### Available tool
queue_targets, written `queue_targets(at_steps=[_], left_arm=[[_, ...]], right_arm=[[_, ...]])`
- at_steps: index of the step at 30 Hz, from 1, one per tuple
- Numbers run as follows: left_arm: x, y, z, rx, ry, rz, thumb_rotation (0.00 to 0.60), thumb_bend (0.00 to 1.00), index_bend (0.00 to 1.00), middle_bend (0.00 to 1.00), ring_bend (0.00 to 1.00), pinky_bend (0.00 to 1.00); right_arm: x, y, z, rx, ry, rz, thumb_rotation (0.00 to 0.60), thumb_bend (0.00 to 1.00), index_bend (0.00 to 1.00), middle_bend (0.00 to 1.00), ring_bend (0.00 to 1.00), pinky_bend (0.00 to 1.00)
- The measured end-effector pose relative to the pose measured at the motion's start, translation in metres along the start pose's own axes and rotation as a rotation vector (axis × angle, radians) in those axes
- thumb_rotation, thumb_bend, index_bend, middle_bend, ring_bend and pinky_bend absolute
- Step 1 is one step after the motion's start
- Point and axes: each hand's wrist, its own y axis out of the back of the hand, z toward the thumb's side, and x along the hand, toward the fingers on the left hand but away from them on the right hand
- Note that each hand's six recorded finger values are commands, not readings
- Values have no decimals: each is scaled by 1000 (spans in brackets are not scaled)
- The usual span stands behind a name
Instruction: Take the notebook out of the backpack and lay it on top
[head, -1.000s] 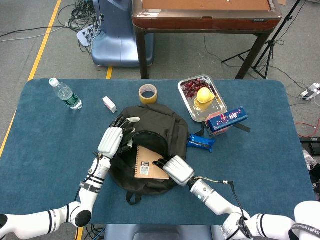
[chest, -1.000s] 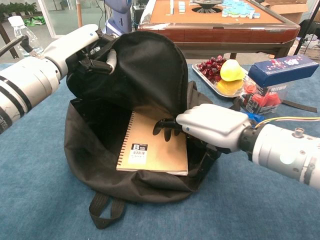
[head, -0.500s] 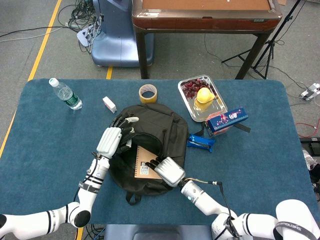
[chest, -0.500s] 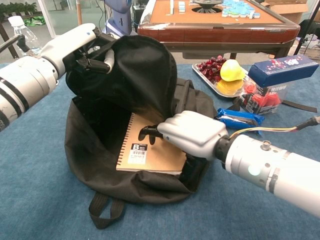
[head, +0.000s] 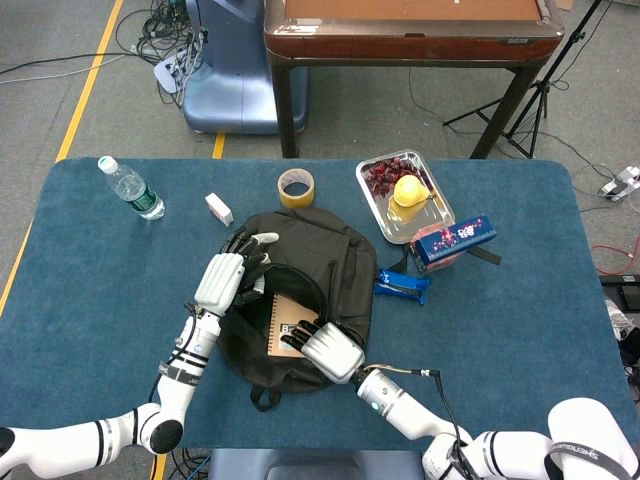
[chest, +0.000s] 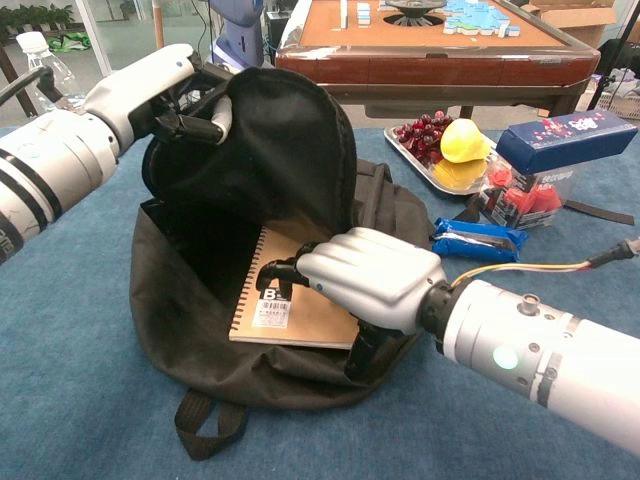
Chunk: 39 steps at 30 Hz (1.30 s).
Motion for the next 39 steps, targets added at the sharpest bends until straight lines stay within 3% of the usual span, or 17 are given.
queue_targets(at_steps=[19,29,39], left_arm=[[-2,1,-2,-2,4,-2,600,695,596,219,89,0],[-3,2,-4,-1,9,0,600,695,596,219,89,0],[-4,1,-6,-5,11,-3,600,695,596,219,89,0]], right_arm=[[-22,-16,-13,82,-46,19,600,106,216,255,166,348],[-30,-18,-17,141,-51,-20,600,150,216,249,165,347],[-35,-20,-19,187,-17,-83,600,435,216,234,164,343]])
